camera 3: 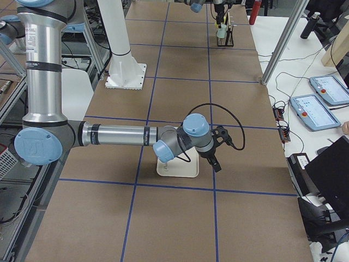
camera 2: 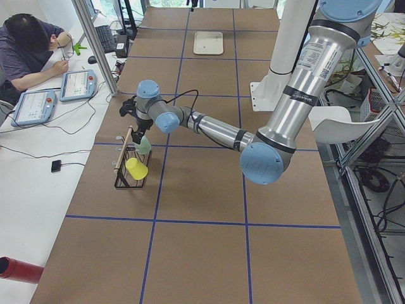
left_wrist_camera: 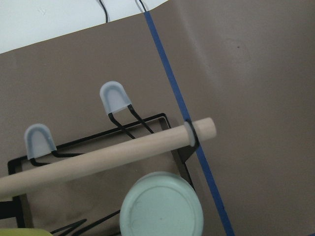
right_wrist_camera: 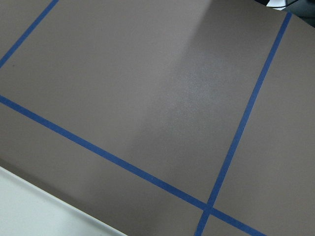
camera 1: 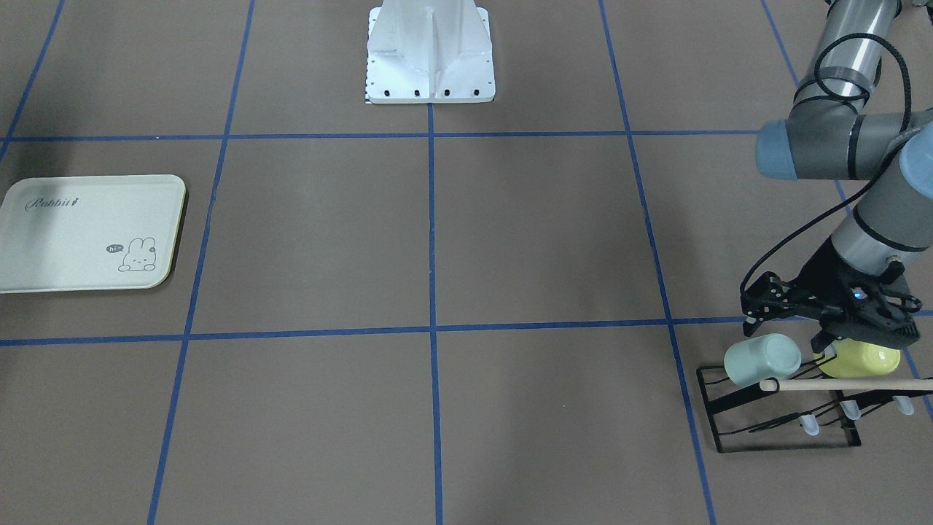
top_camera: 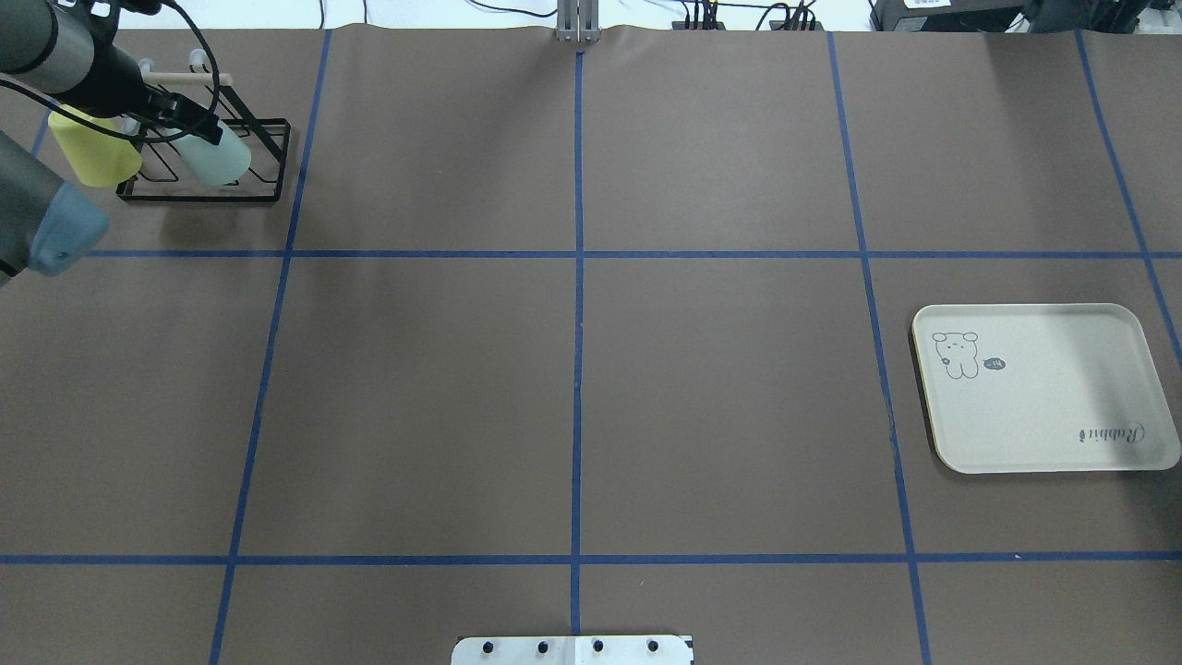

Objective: Left arm grabs green cup and hands to right arm on tray

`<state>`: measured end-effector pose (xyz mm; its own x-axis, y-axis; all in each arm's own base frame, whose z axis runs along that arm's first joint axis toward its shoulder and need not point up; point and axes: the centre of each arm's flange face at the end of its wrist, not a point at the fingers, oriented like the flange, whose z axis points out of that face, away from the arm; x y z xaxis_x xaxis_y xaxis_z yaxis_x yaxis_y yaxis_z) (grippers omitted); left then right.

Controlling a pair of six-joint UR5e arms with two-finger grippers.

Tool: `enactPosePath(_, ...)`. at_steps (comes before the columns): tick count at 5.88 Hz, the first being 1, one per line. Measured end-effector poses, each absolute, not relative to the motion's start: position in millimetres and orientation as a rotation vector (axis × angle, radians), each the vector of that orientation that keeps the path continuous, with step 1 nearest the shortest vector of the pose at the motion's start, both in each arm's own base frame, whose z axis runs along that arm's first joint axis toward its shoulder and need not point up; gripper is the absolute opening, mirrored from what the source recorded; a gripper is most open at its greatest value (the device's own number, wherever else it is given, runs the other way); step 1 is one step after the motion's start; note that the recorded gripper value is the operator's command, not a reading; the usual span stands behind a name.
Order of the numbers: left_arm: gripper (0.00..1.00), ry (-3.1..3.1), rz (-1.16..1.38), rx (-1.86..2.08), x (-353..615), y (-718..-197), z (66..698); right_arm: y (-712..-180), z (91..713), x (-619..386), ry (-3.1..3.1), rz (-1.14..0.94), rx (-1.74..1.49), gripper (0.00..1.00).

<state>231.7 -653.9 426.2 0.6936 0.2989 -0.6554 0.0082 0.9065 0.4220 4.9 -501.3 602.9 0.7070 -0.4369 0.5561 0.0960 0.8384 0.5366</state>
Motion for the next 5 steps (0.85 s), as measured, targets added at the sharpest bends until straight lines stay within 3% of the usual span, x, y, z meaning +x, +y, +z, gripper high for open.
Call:
enactPosePath(2, 0.99, 0.788, 0.17, 0.407, 240.0, -668.0, 434.6, -501.3, 602.9, 4.9, -0.731, -0.311, 0.502, 1.0)
enactPosePath(5, 0.85, 0.79, 0.178, 0.409, 245.5, -670.3, 442.8, -501.3, 602.9, 4.9, -0.732, -0.31, 0.502, 1.0)
